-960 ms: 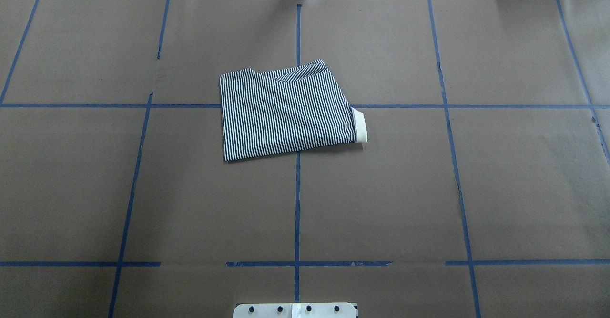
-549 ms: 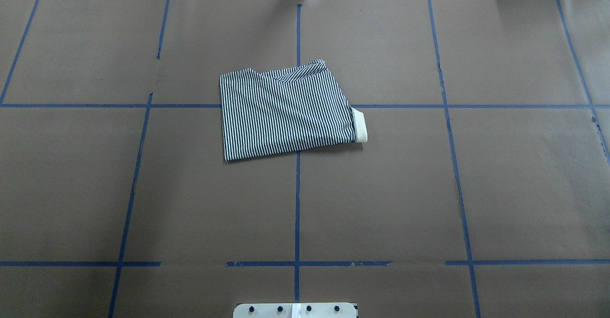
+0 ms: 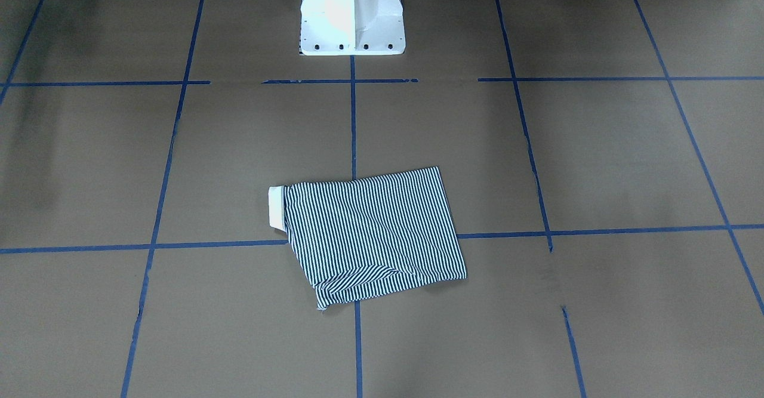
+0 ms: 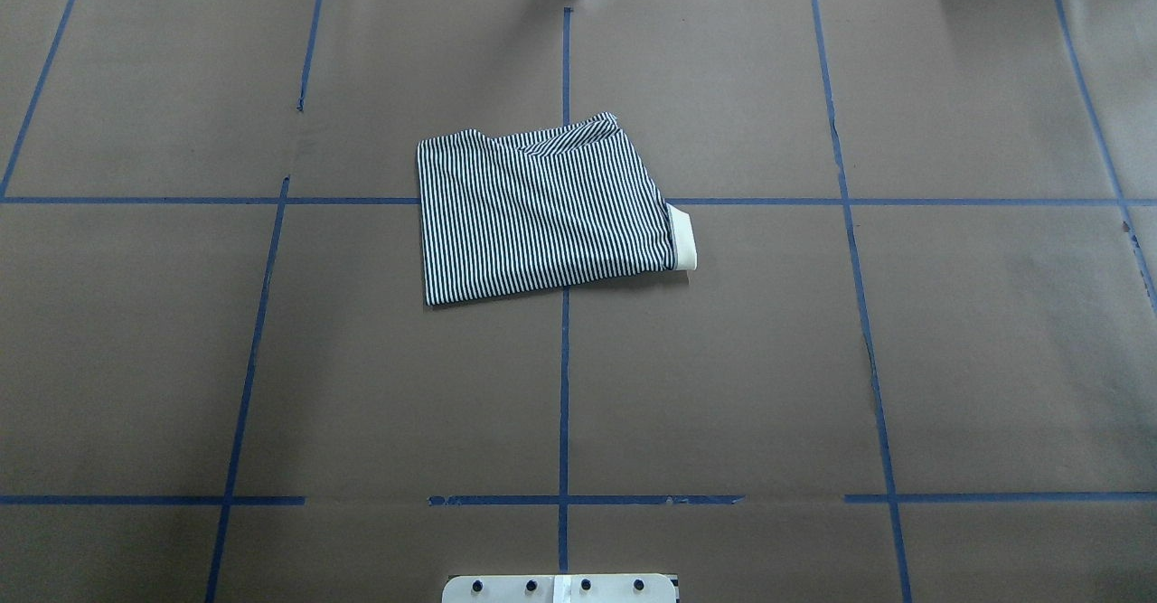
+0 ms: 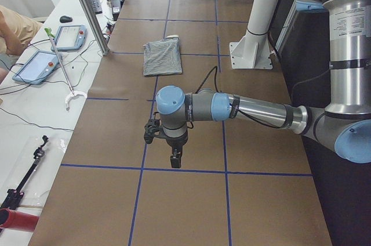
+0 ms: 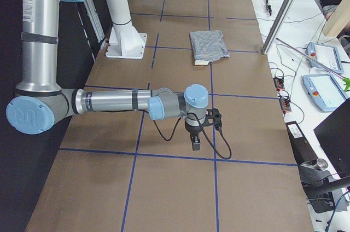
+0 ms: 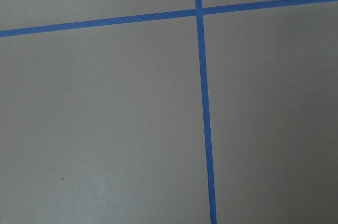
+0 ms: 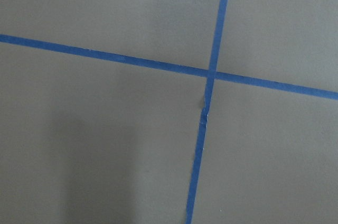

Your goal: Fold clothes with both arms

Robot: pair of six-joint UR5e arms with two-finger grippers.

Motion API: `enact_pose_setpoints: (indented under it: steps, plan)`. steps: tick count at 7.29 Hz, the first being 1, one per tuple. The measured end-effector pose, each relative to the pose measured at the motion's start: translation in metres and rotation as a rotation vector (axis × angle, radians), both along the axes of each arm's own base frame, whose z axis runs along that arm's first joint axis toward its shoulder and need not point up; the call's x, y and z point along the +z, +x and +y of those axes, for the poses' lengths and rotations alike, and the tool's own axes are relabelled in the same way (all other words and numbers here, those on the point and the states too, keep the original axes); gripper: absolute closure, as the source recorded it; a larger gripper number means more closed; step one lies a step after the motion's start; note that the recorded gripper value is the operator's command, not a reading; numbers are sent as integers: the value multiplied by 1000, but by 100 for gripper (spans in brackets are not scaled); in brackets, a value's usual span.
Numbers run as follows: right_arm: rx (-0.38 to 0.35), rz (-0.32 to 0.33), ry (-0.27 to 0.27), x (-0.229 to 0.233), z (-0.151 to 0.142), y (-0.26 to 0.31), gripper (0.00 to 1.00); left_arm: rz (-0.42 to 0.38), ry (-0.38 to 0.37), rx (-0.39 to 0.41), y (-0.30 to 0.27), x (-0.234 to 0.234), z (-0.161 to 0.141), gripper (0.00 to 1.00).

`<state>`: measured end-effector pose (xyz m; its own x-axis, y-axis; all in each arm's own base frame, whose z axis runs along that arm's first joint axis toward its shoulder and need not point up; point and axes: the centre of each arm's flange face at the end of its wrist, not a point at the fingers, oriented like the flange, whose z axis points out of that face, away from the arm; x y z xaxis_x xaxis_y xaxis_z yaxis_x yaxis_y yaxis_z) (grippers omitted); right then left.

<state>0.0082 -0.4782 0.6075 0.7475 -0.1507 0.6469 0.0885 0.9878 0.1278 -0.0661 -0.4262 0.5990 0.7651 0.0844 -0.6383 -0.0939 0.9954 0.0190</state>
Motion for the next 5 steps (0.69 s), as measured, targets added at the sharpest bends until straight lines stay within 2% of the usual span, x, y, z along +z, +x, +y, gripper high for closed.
enact_pose_setpoints:
  steps: [2, 3, 5]
  plan:
    - [-5, 68, -53, -36, -21, -3, 0, 0, 2, 0, 0, -1, -1, 0]
    - [-9, 93, -70, -36, -16, -1, 0, 1, 3, 0, 0, -2, -1, 0]
    - [-31, 89, -108, -3, 17, 3, 0, 2, 9, 0, 0, -3, -2, 0]
